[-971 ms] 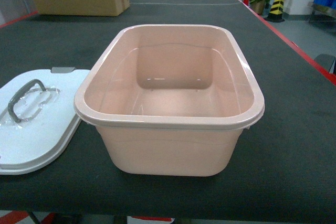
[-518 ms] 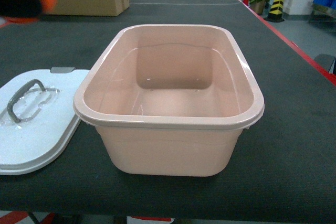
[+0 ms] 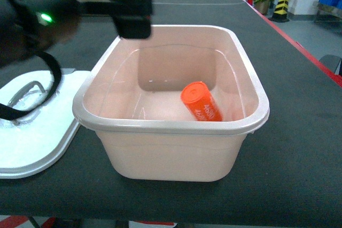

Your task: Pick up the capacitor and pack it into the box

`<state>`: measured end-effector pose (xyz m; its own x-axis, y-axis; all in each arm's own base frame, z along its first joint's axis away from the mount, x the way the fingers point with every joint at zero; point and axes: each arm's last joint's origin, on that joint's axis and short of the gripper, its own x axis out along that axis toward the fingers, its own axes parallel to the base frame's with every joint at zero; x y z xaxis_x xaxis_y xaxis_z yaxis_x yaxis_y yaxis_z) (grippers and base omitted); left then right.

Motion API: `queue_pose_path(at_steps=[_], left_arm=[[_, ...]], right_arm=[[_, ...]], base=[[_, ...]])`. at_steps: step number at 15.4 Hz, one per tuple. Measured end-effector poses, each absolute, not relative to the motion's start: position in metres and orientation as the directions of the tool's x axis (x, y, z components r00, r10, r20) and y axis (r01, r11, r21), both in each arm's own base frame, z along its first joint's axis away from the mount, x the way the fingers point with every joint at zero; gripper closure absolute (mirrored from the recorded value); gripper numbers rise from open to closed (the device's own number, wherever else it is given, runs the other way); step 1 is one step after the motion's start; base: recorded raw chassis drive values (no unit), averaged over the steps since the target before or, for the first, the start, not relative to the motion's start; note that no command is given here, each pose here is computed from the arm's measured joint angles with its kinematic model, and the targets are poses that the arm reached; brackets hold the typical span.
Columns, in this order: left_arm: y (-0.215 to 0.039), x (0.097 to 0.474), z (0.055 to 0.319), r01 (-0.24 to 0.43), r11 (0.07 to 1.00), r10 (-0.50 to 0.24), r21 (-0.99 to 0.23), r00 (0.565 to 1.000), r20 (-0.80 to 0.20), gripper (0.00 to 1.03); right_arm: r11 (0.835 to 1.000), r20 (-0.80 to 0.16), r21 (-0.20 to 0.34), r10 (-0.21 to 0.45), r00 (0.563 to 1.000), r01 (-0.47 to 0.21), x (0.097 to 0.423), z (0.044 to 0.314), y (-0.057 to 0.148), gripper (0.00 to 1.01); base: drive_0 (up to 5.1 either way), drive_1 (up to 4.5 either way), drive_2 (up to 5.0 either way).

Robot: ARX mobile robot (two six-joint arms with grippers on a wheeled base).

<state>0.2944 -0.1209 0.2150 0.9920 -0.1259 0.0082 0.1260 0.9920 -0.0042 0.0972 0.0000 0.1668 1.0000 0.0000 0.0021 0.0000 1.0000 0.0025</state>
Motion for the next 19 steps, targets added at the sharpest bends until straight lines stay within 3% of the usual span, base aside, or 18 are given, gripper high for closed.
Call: queue_pose_path(at_steps=[3, 5, 7, 12, 15, 19], left_arm=[[-0.049, 0.281, 0.223, -0.010, 1.000, 0.010, -0.006, 0.999, 0.042, 0.05], [0.006, 0.283, 0.195, -0.130, 0.991, 0.130, 0.011, 0.991, -0.018, 0.05], [0.030, 0.293, 0.174, -0.176, 0.984, 0.176, 0.015, 0.983, -0.053, 0.05], [0.051, 0.359, 0.095, -0.128, 0.991, 0.135, 0.043, 0.947, -0.293, 0.05], [0.052, 0.379, 0.066, -0.131, 0.988, 0.152, 0.085, 0.927, -0.343, 0.05], [0.055, 0.383, 0.066, -0.131, 0.987, 0.157, 0.098, 0.925, -0.346, 0.48]], right_arm=[[1.000, 0.002, 0.002, 0.000, 1.000, 0.000, 0.097, 0.167, 0.000, 0.03], [1.000, 0.002, 0.002, 0.000, 1.000, 0.000, 0.097, 0.167, 0.000, 0.03], [1.000, 0.002, 0.002, 0.000, 1.000, 0.000, 0.097, 0.167, 0.000, 0.03], [1.000, 0.002, 0.002, 0.000, 1.000, 0.000, 0.097, 0.167, 0.000, 0.03], [1.000, 0.002, 0.002, 0.000, 1.000, 0.000, 0.097, 0.167, 0.000, 0.03], [1.000, 0.002, 0.002, 0.000, 1.000, 0.000, 0.097, 0.167, 0.000, 0.03]], base=[[0.0, 0.00, 0.0], [0.0, 0.00, 0.0], [0.0, 0.00, 0.0], [0.0, 0.00, 0.0], [0.0, 0.00, 0.0], [0.0, 0.00, 0.0]])
